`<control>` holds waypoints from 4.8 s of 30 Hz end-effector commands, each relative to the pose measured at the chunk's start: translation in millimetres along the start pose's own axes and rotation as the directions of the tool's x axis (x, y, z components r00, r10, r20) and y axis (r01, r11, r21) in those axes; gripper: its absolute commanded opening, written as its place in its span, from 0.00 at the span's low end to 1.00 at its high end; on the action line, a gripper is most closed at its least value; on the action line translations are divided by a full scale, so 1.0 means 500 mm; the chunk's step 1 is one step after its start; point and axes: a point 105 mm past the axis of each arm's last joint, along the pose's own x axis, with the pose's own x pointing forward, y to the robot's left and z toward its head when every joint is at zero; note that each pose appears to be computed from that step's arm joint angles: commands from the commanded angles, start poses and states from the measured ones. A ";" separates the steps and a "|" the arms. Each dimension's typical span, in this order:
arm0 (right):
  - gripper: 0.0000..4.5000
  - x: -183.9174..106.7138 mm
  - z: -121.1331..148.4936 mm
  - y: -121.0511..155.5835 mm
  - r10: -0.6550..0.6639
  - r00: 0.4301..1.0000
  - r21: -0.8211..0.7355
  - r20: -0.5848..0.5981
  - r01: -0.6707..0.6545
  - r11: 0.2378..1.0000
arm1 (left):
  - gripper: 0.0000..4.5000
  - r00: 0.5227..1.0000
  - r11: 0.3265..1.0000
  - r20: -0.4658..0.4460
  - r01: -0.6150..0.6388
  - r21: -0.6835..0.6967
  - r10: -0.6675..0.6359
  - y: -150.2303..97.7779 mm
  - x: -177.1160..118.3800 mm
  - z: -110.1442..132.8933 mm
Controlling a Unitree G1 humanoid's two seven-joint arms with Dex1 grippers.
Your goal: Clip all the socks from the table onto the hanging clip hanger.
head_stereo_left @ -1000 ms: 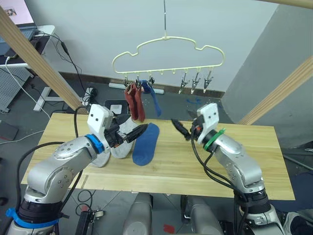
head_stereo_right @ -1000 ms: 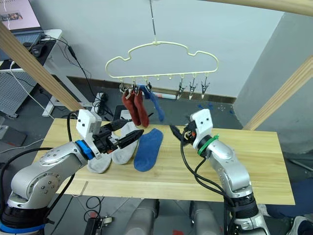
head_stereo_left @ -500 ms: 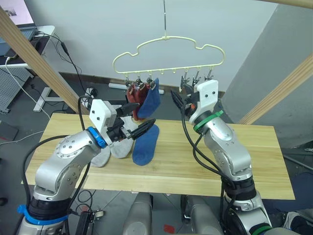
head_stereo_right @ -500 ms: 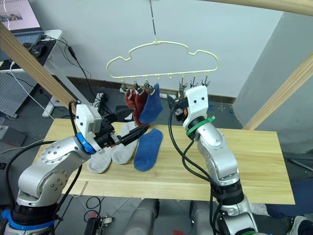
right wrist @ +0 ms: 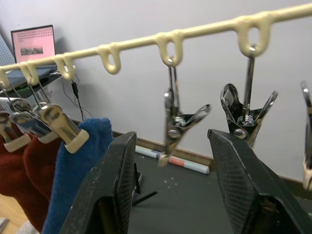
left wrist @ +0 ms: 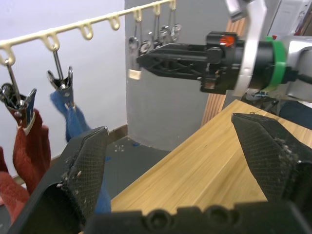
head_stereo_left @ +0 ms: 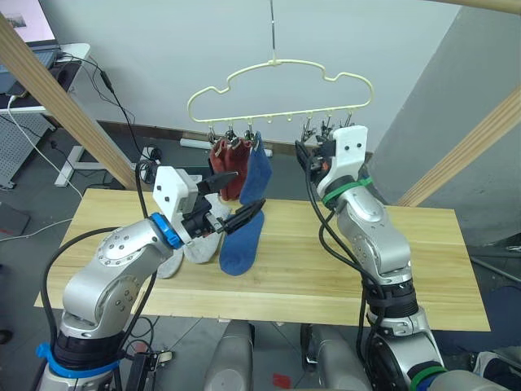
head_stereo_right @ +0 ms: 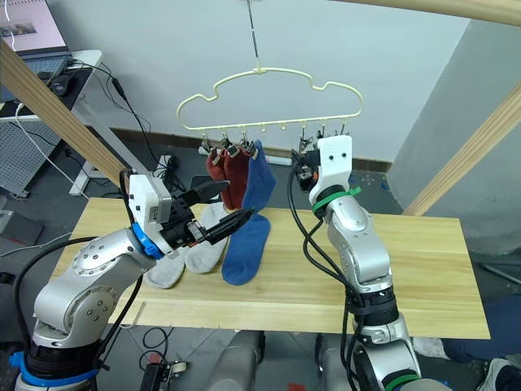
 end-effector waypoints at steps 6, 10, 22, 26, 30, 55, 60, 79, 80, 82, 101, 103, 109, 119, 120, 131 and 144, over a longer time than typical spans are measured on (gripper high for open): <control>0.54 0.029 0.044 0.031 0.037 0.994 0.009 0.099 -0.039 0.999 | 1.00 0.999 0.999 0.051 0.009 0.048 -0.011 -0.009 0.000 0.032; 0.54 0.033 0.043 0.033 0.042 0.994 0.006 0.101 -0.043 0.999 | 1.00 0.998 0.999 0.055 -0.014 0.044 0.012 -0.001 -0.003 0.032; 0.54 0.045 0.055 0.035 0.038 0.992 0.016 0.122 -0.041 0.999 | 1.00 0.996 0.999 0.088 0.006 0.037 -0.009 -0.011 0.004 0.045; 0.54 0.048 0.055 0.035 0.037 0.992 0.019 0.123 -0.039 0.999 | 1.00 0.995 1.000 0.101 0.007 0.026 -0.009 -0.011 0.006 0.049; 0.54 0.049 0.052 0.036 0.035 0.992 0.025 0.120 -0.038 0.999 | 1.00 0.995 1.000 0.102 0.003 0.027 -0.005 -0.008 0.006 0.050; 0.01 0.047 0.047 0.007 0.006 0.996 0.052 0.093 -0.011 0.999 | 1.00 0.996 0.996 -0.039 -0.084 0.021 0.085 0.012 -0.003 -0.018; 0.01 0.025 0.041 -0.010 0.091 0.995 -0.003 0.036 -0.091 0.996 | 1.00 0.914 0.975 -0.342 -0.217 0.039 0.217 0.047 -0.037 -0.178; 0.01 -0.011 0.031 -0.023 0.066 0.997 -0.012 -0.029 -0.066 0.998 | 1.00 0.826 0.919 -0.404 -0.369 0.138 0.392 0.132 0.052 -0.368; 0.01 -0.012 0.032 -0.025 0.062 0.998 -0.015 -0.029 -0.062 0.998 | 1.00 0.819 0.919 -0.421 -0.376 0.121 0.390 0.133 0.051 -0.377; 0.01 -0.014 0.033 -0.029 0.055 0.998 -0.016 -0.030 -0.055 0.998 | 1.00 0.814 0.935 -0.468 -0.342 0.092 0.344 0.121 0.049 -0.398; 0.00 -0.025 0.013 -0.044 0.023 0.997 -0.013 -0.079 -0.024 1.000 | 0.03 0.857 0.985 -0.497 -0.169 -0.023 0.135 0.044 0.049 -0.402; 0.00 -0.026 0.009 -0.050 0.020 0.995 -0.008 -0.096 -0.021 1.000 | 0.00 0.884 0.987 -0.451 -0.156 -0.040 0.122 0.039 0.056 -0.378; 0.00 -0.028 0.006 -0.061 0.049 0.984 0.122 -0.170 -0.028 0.992 | 0.00 0.950 0.985 -0.302 -0.118 -0.128 0.075 0.013 0.055 -0.289; 0.00 -0.022 0.042 -0.061 0.133 0.955 0.439 -0.264 -0.003 0.898 | 0.00 0.995 0.955 -0.067 -0.096 -0.282 0.080 -0.026 0.046 -0.148; 0.00 -0.019 0.048 -0.060 0.141 0.954 0.466 -0.267 0.000 0.885 | 0.00 0.995 0.954 -0.059 -0.100 -0.284 0.086 -0.027 0.045 -0.143; 0.00 -0.010 0.074 -0.056 0.207 0.933 0.564 -0.293 -0.006 0.826 | 0.00 0.989 0.943 0.004 -0.137 -0.303 0.145 -0.010 0.066 -0.109; 0.00 -0.018 0.067 -0.043 0.259 0.918 0.598 -0.300 -0.030 0.801 | 0.00 0.993 0.870 0.089 -0.023 -0.493 0.077 -0.017 0.090 -0.058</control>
